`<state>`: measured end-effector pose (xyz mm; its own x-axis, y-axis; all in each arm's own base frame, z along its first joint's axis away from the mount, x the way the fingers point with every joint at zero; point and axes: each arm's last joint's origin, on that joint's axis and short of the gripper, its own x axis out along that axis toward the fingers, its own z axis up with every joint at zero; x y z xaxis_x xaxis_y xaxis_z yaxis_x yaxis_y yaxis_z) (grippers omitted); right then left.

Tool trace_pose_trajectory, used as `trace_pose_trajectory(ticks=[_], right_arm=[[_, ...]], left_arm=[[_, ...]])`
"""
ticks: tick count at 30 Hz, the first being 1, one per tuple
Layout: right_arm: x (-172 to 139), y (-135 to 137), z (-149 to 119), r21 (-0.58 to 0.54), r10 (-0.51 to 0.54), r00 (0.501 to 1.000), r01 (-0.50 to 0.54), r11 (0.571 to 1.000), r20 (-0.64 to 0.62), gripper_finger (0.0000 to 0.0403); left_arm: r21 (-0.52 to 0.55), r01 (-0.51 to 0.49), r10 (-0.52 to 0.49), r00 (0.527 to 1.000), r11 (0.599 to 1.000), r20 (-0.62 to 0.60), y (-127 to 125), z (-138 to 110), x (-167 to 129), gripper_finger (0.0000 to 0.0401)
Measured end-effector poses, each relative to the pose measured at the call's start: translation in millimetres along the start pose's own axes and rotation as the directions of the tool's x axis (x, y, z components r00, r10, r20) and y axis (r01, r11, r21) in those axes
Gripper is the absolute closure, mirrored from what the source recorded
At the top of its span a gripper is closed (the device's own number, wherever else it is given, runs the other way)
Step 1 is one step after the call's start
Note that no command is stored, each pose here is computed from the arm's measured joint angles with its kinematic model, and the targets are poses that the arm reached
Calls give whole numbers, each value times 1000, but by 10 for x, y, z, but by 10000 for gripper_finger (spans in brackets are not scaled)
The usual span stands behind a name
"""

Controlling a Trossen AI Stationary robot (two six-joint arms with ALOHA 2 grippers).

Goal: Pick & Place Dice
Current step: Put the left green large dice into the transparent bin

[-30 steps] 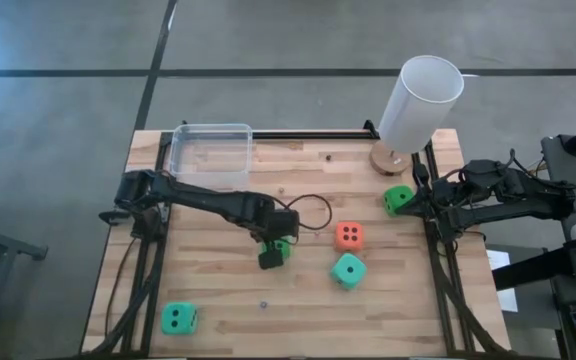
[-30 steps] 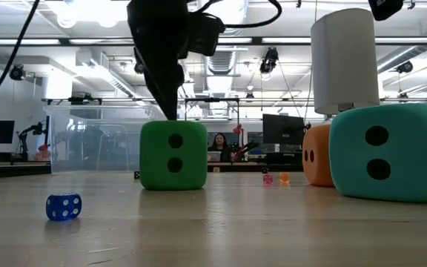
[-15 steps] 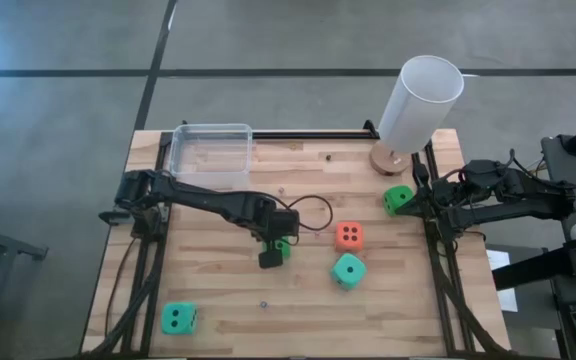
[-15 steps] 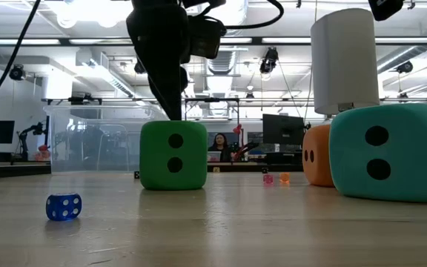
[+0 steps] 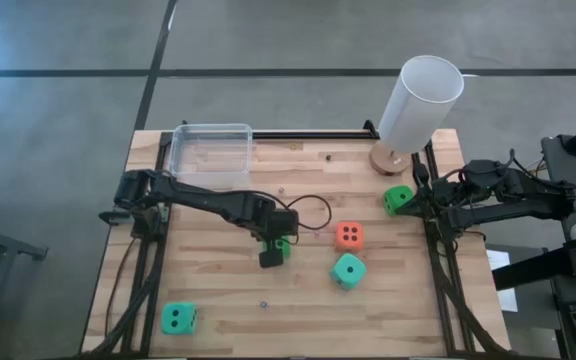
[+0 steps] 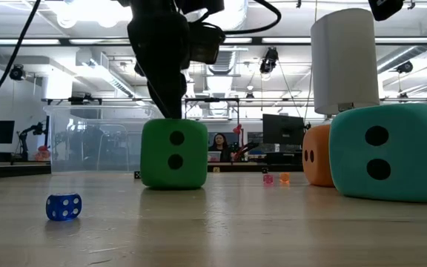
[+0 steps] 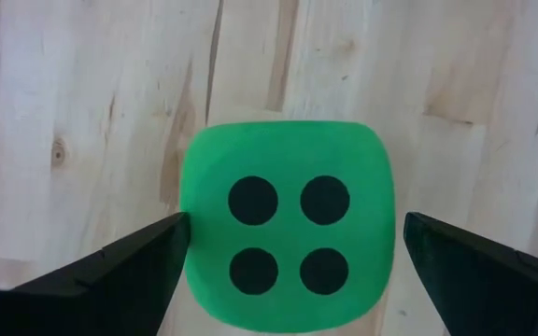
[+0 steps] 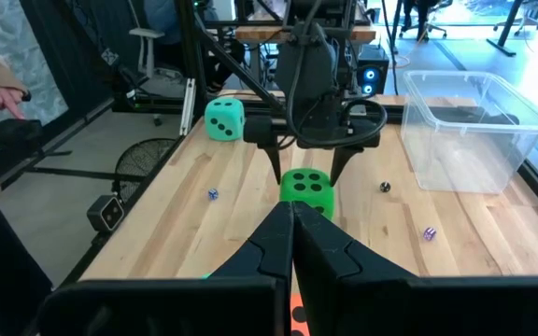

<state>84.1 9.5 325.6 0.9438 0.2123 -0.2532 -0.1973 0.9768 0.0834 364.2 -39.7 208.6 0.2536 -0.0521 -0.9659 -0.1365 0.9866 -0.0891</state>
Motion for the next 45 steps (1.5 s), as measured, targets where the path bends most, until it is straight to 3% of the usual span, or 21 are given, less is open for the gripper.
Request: trace_pose_trajectory(ticks=[27,45], right_arm=[[0,0,0,0,0,1000,0,1000,0,394],[0,0,0,0,0,1000,0,1000,0,394]], left_arm=[[-16,4,-4,1000,1000,-26,-4,-16,-84,2],[-152,-9,8,1000,988,-7,4,0,-72,2]])
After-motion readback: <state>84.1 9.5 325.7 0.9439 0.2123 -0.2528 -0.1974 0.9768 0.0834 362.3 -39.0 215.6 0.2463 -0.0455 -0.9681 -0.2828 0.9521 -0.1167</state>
